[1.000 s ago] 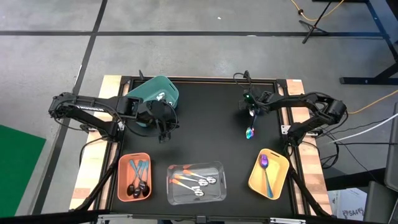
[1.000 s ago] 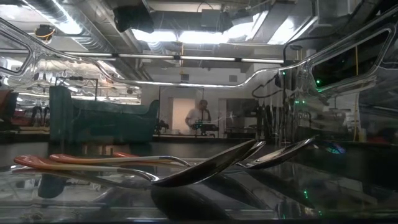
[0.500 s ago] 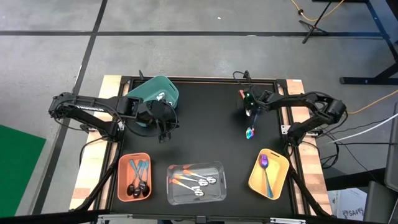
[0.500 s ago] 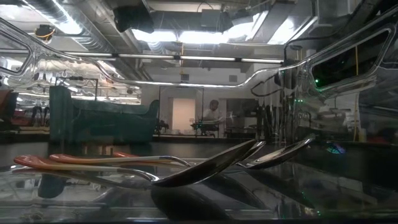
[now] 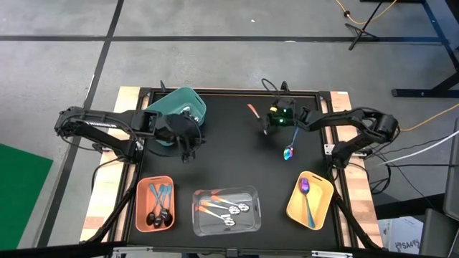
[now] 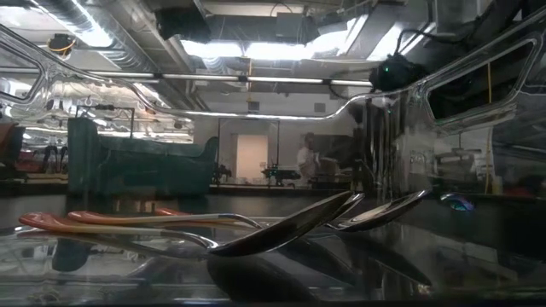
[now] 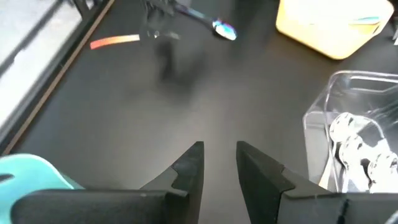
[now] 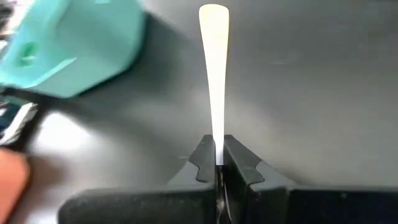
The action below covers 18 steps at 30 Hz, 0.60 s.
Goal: Sort silverware by color (type)
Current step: Put the orange spoon into the transparent bin
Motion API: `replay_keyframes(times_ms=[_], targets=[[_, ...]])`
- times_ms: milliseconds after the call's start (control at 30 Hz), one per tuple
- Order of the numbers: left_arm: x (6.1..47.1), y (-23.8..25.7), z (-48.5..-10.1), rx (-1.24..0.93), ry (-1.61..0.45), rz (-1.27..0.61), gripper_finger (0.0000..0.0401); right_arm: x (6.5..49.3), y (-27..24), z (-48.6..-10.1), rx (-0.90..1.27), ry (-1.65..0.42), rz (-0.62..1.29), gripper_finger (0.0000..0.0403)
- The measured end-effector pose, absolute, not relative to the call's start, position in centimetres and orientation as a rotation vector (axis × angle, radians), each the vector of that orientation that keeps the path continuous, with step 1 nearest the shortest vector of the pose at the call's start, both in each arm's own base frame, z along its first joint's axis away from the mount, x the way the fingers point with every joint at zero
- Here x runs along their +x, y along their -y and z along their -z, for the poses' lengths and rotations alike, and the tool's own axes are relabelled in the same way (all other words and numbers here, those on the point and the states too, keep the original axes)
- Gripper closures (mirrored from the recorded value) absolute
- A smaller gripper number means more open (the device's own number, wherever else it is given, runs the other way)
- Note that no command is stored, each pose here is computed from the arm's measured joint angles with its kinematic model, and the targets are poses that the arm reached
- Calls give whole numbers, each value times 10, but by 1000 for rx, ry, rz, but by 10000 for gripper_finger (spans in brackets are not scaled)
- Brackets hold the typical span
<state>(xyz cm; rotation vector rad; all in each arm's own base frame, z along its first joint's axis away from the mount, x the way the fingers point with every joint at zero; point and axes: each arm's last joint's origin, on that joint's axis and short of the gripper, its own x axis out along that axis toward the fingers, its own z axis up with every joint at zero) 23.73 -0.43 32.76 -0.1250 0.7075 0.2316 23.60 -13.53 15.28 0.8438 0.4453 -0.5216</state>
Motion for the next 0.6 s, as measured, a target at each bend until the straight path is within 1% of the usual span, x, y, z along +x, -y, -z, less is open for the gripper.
replay_keyframes(times_ms=[167,300,433,600], targets=[[220,4,-342,-90,-646,-210,313,257,110,-165,785,-357,350,402],[192,2,-356,-82,-610,-206,313,272,90,-178,745,-296,233,402],[160,0,-368,-88,-563,-223,313,292,73,-204,705,-263,131,402],[119,-1,-380,-96,-487,-220,313,319,48,-249,568,-271,9,402]])
